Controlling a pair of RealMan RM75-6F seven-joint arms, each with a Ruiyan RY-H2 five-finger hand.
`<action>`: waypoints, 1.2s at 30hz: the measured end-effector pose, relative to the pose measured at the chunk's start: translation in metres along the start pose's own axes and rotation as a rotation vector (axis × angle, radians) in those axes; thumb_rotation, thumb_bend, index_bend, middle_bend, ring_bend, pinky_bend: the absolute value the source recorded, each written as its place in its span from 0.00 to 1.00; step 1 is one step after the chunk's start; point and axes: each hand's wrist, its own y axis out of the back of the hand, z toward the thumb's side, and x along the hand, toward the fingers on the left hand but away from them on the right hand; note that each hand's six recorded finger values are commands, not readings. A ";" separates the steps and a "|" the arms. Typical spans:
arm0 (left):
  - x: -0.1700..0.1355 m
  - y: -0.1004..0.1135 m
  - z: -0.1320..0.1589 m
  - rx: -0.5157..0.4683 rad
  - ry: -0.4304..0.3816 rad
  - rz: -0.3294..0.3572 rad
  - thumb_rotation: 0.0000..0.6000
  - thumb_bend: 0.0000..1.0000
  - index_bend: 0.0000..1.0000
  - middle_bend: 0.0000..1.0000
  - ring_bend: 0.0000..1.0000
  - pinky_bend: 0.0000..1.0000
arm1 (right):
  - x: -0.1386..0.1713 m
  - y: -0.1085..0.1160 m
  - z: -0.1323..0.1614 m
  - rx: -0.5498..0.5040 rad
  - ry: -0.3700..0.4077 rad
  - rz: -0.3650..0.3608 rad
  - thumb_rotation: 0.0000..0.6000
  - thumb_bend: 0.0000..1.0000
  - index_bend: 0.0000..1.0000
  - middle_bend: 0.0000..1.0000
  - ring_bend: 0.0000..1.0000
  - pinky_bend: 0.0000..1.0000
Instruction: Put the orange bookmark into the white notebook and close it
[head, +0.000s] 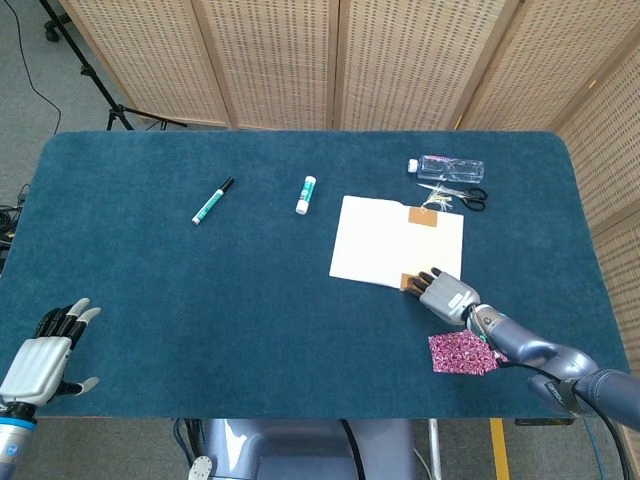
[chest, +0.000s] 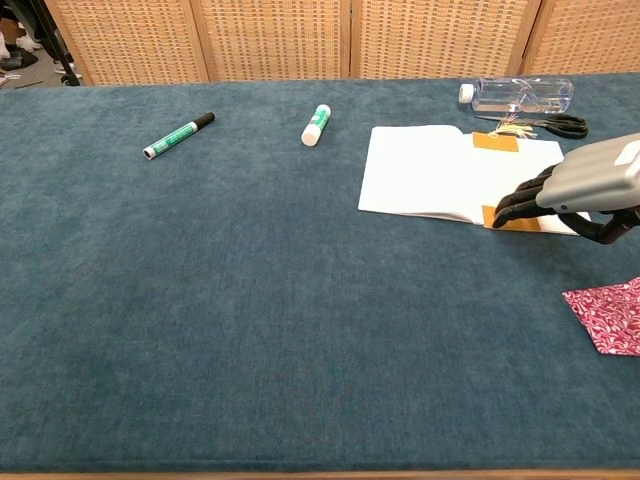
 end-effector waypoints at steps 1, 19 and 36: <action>0.000 0.000 0.000 0.000 0.000 0.001 1.00 0.00 0.00 0.00 0.00 0.00 | 0.000 0.001 0.001 0.004 0.002 -0.002 1.00 1.00 0.07 0.07 0.00 0.11; 0.000 -0.001 0.000 0.000 -0.001 -0.004 1.00 0.00 0.00 0.00 0.00 0.00 | 0.001 0.012 -0.001 -0.002 -0.020 -0.028 1.00 1.00 0.09 0.07 0.00 0.11; 0.001 -0.001 0.000 0.000 -0.001 -0.005 1.00 0.00 0.00 0.00 0.00 0.00 | -0.004 0.016 -0.006 -0.037 -0.053 -0.045 1.00 1.00 0.09 0.07 0.00 0.11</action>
